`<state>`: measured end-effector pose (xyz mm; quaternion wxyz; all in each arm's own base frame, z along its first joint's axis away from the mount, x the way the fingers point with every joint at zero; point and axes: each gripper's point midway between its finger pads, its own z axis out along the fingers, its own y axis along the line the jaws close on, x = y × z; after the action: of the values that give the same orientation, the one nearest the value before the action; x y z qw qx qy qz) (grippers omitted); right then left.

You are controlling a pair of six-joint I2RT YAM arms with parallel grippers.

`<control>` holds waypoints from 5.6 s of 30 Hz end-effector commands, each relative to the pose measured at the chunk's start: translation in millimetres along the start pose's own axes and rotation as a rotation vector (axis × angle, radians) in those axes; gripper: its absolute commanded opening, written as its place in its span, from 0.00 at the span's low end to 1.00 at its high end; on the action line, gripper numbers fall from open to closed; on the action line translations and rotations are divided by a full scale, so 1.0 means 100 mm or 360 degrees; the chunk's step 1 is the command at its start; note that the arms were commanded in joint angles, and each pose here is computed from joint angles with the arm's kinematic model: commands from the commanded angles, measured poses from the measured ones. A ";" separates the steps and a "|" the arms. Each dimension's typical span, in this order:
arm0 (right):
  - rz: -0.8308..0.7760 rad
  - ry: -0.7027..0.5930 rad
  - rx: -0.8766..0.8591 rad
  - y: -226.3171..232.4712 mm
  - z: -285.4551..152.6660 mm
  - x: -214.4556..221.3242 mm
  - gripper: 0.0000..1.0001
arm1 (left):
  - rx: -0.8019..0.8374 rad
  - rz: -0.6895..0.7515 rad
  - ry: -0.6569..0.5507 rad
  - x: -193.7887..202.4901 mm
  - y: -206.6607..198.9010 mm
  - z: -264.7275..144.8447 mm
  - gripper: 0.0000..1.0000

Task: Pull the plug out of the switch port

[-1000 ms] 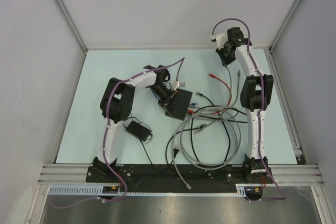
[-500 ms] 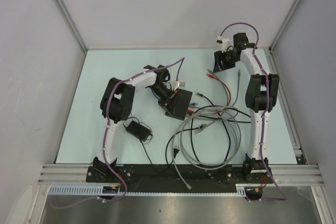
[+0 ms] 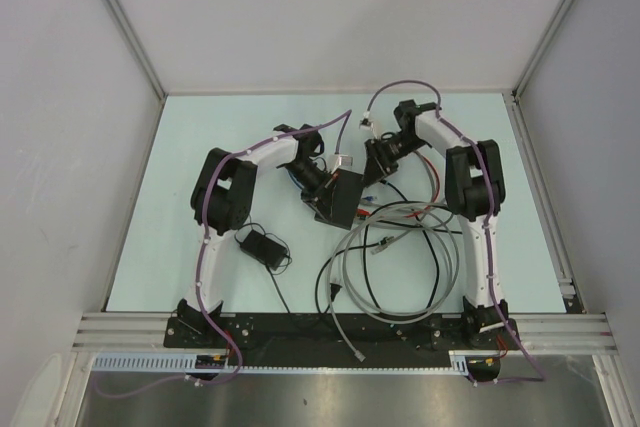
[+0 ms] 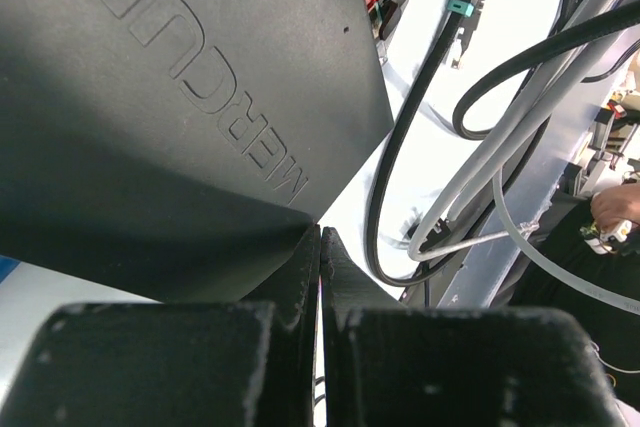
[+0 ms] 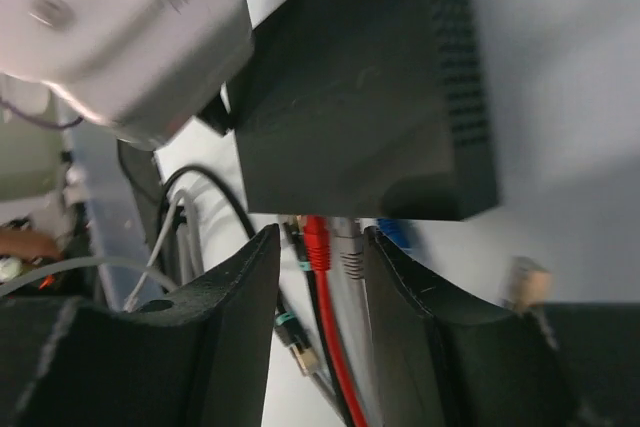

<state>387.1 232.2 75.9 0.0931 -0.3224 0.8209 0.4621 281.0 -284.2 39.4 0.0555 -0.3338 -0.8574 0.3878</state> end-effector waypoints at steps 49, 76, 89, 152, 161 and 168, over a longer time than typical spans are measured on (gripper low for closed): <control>0.0493 0.0183 0.0291 -0.63 0.44 0.52 0.35 | -0.0223 0.0149 0.0062 0.05 0.32 0.09 0.00; 0.0543 0.0230 0.0461 -0.83 0.40 0.55 0.17 | -0.0142 0.0383 -0.0344 -0.47 0.00 -0.41 0.00; 0.0476 0.0225 0.0536 -0.89 0.39 0.47 0.12 | -0.0435 0.0136 -0.0097 -0.21 0.67 -0.01 0.00; 0.0295 0.0089 0.0058 -0.46 -0.22 0.26 0.23 | -0.0493 0.0147 0.0016 -0.05 0.72 0.12 0.00; -0.0031 -0.0013 0.0398 -0.47 -0.83 -0.02 0.41 | -0.0465 0.0145 0.0004 -0.10 0.70 0.16 0.00; 0.0015 -0.0461 0.0514 -0.27 -1.12 -0.54 0.43 | -0.0479 0.0150 0.0010 -0.09 0.71 0.15 0.00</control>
<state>433.7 146.1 84.7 0.1486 -0.2776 0.8790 0.3580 310.3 -293.0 39.7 -0.0182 -0.3515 -0.8655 0.3564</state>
